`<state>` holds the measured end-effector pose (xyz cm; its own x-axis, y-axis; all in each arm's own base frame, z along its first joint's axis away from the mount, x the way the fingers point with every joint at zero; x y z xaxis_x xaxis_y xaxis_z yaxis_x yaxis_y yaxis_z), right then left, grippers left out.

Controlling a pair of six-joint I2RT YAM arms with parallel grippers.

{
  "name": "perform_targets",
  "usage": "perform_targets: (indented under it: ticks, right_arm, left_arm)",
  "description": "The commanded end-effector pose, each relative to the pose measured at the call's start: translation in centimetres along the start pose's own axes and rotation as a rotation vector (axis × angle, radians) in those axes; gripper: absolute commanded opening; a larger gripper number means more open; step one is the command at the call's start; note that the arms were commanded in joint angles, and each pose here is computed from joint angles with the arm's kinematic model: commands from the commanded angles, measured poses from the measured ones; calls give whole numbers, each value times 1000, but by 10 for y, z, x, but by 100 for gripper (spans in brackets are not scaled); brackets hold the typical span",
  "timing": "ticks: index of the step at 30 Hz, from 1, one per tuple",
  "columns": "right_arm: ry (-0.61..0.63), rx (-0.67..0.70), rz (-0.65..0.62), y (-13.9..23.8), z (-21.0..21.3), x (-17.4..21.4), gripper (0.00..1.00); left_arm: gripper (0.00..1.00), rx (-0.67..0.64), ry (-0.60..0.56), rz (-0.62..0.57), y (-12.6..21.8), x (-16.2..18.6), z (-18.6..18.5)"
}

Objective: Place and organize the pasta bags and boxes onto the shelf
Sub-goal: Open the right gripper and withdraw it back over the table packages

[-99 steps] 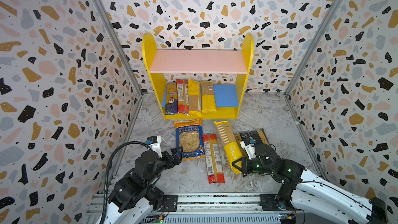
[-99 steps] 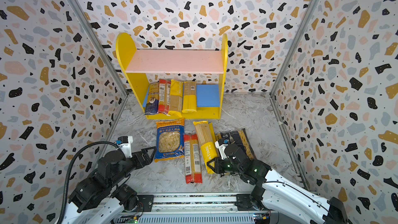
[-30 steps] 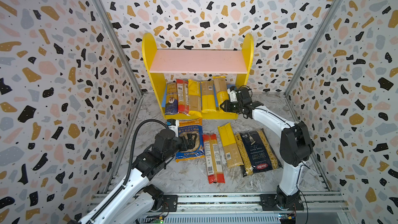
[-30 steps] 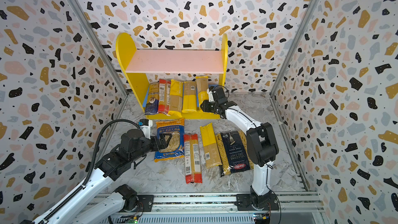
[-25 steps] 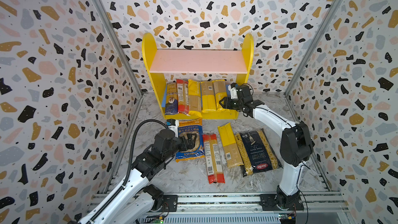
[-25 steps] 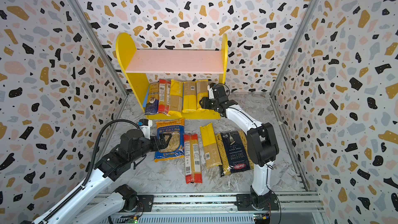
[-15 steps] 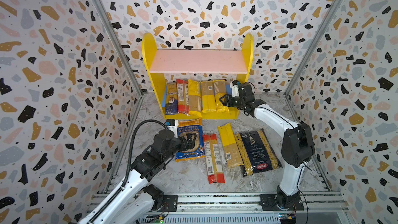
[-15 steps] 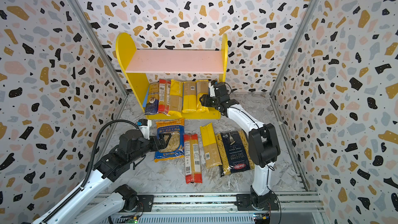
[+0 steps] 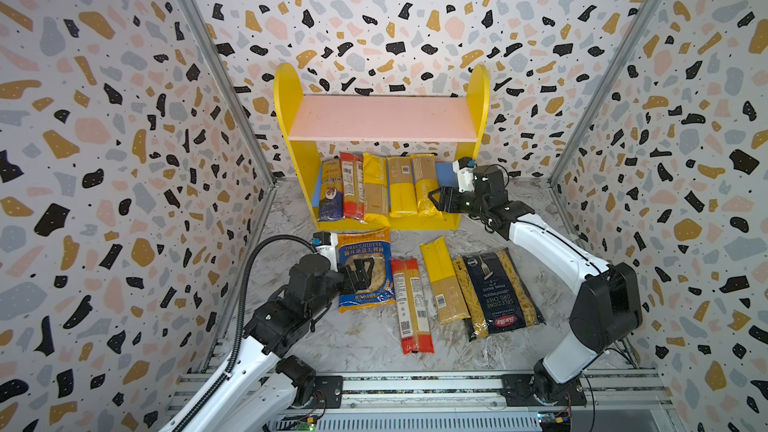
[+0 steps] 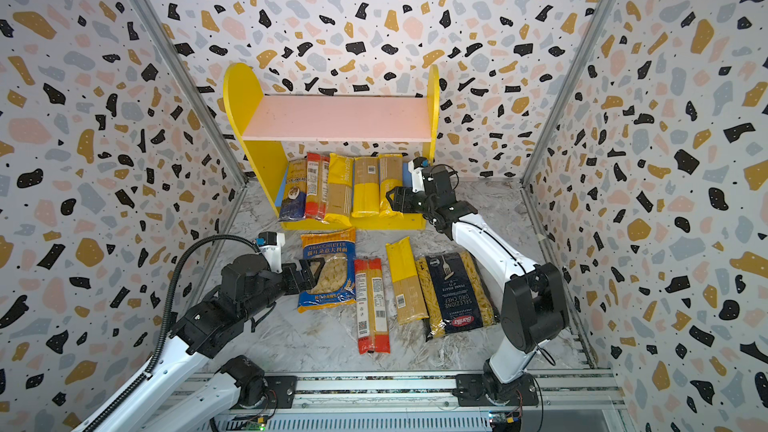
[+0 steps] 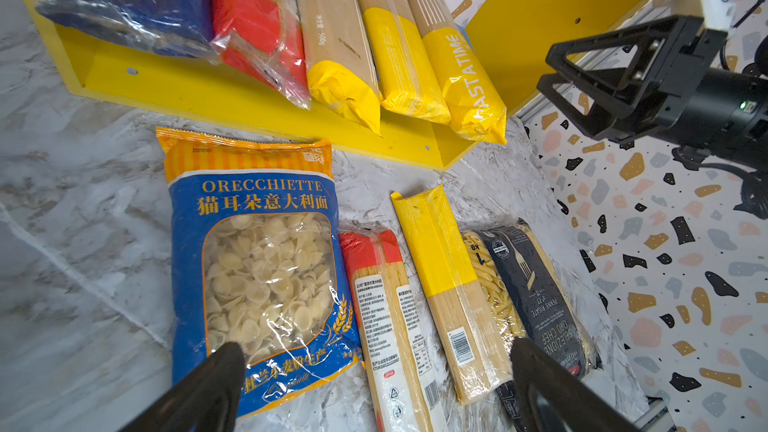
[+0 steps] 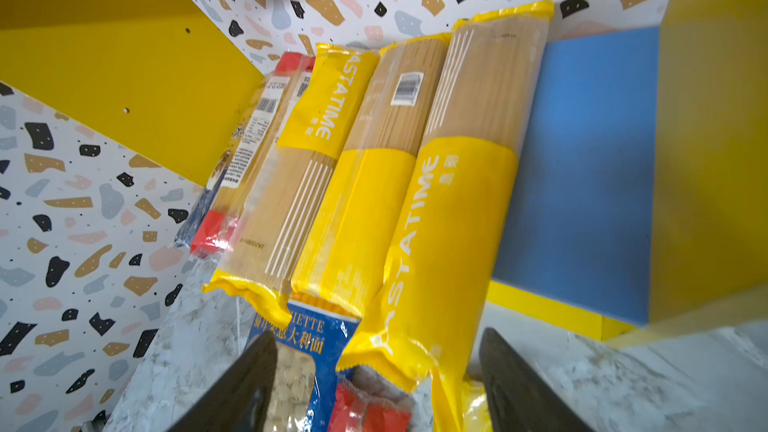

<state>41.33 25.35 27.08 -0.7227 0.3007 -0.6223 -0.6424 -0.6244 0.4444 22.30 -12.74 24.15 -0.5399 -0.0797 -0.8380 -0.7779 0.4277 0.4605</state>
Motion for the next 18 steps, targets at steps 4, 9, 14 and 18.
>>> perform_targets:
  ticks: [4, 9, 14, 18]
  right_arm:
    - [51, -48, -12, 43, 27, 18, 77]
    - [67, -35, -9, 76, 26, 44, 78]
    - [41, 22, 34, 101, -1, 84, 79]
    - [-3, 138, 68, 114, -40, 117, 87]
  left_arm:
    - [100, -46, 43, 3, 11, 12, 12]
    - [100, -68, 96, 31, 13, 37, 23]
    - [100, -75, 145, 38, 16, 57, 30]
    - [100, -62, 166, 66, 11, 70, 31]
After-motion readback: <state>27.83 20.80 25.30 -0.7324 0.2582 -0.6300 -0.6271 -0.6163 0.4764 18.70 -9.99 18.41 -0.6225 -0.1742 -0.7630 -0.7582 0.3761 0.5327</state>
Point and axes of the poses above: each gripper's point midway between its finger pads, its own y axis back along the fingers, its own z axis along the line the jaws close on, x = y × z, the point moved 2 cm from there along y, back along the fingers, and after that the axes turned 15 degrees about -y, right-handed, at the moved point
